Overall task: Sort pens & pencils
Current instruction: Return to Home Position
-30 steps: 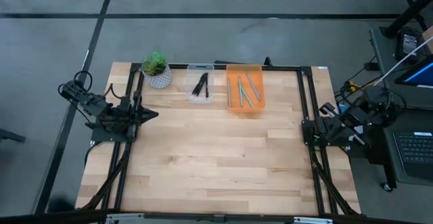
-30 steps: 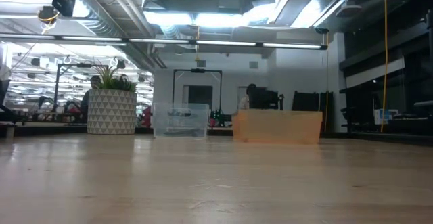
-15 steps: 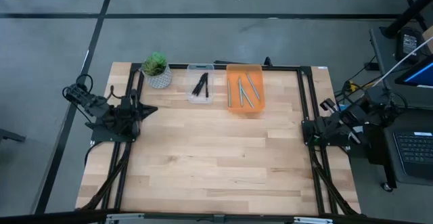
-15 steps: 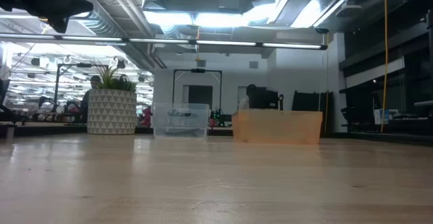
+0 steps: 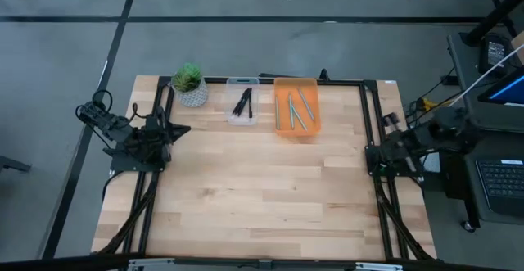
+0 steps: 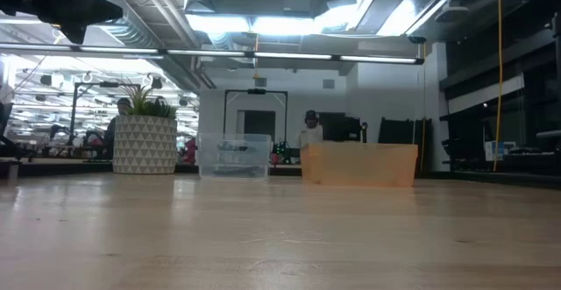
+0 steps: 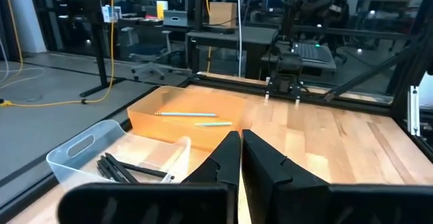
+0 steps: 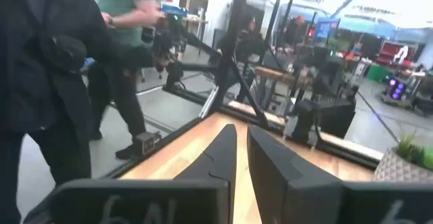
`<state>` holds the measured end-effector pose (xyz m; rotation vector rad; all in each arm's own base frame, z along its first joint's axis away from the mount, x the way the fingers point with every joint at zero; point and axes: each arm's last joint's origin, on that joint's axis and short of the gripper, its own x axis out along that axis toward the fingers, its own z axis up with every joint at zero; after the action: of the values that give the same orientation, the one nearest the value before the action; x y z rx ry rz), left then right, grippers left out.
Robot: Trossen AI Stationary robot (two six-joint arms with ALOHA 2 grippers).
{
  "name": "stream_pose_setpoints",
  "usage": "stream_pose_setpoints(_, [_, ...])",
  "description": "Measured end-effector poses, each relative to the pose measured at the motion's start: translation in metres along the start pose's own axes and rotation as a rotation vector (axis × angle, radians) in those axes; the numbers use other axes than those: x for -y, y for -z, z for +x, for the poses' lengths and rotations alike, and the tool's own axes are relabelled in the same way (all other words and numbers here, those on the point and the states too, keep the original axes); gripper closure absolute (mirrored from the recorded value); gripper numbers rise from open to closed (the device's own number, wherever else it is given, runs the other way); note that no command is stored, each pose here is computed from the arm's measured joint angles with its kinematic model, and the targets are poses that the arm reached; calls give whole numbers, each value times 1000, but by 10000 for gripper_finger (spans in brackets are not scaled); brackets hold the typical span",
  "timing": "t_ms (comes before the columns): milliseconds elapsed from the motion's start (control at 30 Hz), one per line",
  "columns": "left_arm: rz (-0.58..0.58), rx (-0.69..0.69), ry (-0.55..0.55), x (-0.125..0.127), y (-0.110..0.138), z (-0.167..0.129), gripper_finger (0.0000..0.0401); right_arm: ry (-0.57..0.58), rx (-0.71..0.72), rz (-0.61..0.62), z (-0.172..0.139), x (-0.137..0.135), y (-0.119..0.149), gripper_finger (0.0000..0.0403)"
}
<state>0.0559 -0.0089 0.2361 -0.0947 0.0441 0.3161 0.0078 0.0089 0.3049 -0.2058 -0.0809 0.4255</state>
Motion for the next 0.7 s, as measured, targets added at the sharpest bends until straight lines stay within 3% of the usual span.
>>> stream_pose_setpoints(267, [8, 1, -15, 5, 13, 6, 395, 109, -88, 30, 41, 3, 56, 363])
stream_pose_setpoints(367, [26, -6, -71, 5, 21, 8, 392, 126, -40, -39, 52, 4, 68, 363])
stream_pose_setpoints(700, [48, 88, -140, 16, 66, 26, 388, 187, -86, 0, 72, 3, 124, 363])
